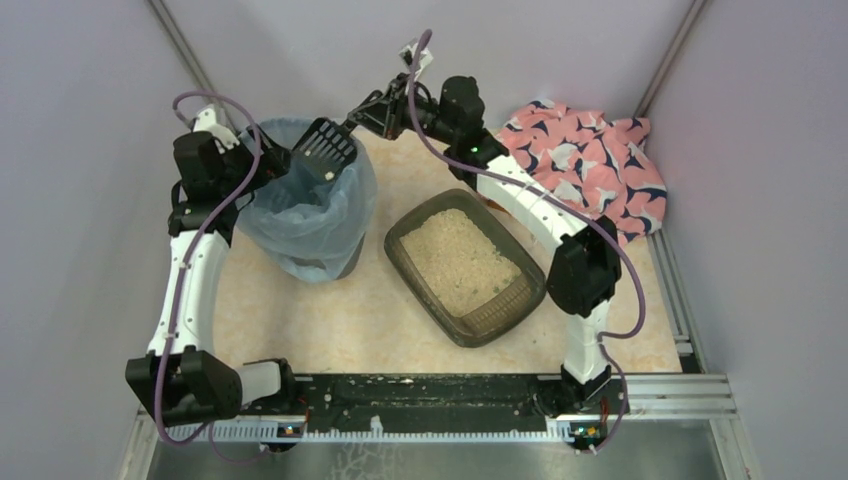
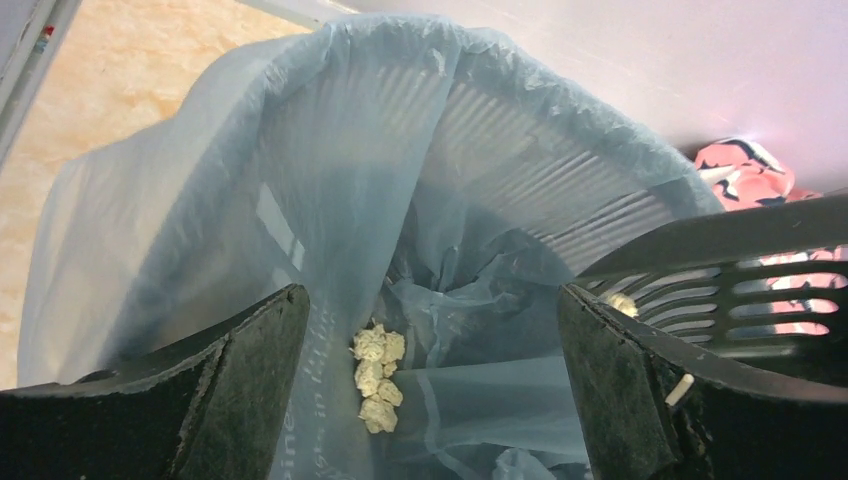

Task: Clean the litter box

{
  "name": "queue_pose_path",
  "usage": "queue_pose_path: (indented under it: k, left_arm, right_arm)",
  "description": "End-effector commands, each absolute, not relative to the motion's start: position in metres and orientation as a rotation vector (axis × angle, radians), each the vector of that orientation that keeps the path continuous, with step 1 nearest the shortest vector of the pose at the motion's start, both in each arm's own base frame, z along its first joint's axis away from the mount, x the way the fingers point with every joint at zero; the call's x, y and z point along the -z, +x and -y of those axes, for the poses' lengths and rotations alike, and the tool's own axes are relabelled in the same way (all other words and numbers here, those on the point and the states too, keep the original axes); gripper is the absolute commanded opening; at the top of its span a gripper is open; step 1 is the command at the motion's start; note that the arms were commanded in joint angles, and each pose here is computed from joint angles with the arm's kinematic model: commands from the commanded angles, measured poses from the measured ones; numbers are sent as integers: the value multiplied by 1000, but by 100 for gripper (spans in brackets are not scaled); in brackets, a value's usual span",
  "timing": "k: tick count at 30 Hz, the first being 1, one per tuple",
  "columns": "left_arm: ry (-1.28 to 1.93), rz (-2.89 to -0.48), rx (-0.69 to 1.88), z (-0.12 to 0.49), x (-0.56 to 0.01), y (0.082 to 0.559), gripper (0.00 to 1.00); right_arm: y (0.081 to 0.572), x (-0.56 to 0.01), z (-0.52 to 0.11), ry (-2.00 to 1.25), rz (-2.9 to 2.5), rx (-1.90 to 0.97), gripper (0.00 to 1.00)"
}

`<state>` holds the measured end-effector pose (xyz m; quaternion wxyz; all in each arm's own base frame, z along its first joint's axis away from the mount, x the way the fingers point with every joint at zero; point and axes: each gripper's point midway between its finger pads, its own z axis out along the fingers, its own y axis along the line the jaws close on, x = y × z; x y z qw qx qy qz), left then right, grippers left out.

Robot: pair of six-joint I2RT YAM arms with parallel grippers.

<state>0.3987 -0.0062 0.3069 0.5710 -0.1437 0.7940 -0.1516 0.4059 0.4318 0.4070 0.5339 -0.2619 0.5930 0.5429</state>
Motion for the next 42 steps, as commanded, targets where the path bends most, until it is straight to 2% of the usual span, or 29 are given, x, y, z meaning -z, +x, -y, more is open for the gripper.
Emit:
queue_pose_path:
  k: [1,8,12,18,22,28,33,38,42]
  left_arm:
    - [-285,-1779,412,13,-337,397,99]
    - [-297,-1781,410,8,-334,398,99]
    - [-301,-1773,404,6,-336,398,99]
    - [-308,-1754,442,1,-325,397,99]
    - [-306,-1743,429,-1,-328,395,99]
    - [-276,-1735,469,6,-325,396,99]
    - [-270,-1738,483,9,-323,396,99]
    - [-275,-1758,482,8,-317,398,99]
    - [-275,-1764,496,9,-314,399,99]
  right_arm:
    - [394,-427,-439,-730,-1229,-1108,0]
    - [378,-446,-458,-804,-1129,-931,0]
    - [380,-457,-458,-763,-1118,-947,0]
    - [396,-475,-447,-683,-1095,-1153,0]
    - [406,-498,-424,-600,-1046,-1330,0]
    - [410,-518,-376,-494,-968,-1451,0]
    - [411,-500,-301,-338,-972,-1413,0]
    - [405,-437,-222,-151,-1142,-1170,0]
    - [387,-386,-191,-107,-1263,-1062,0]
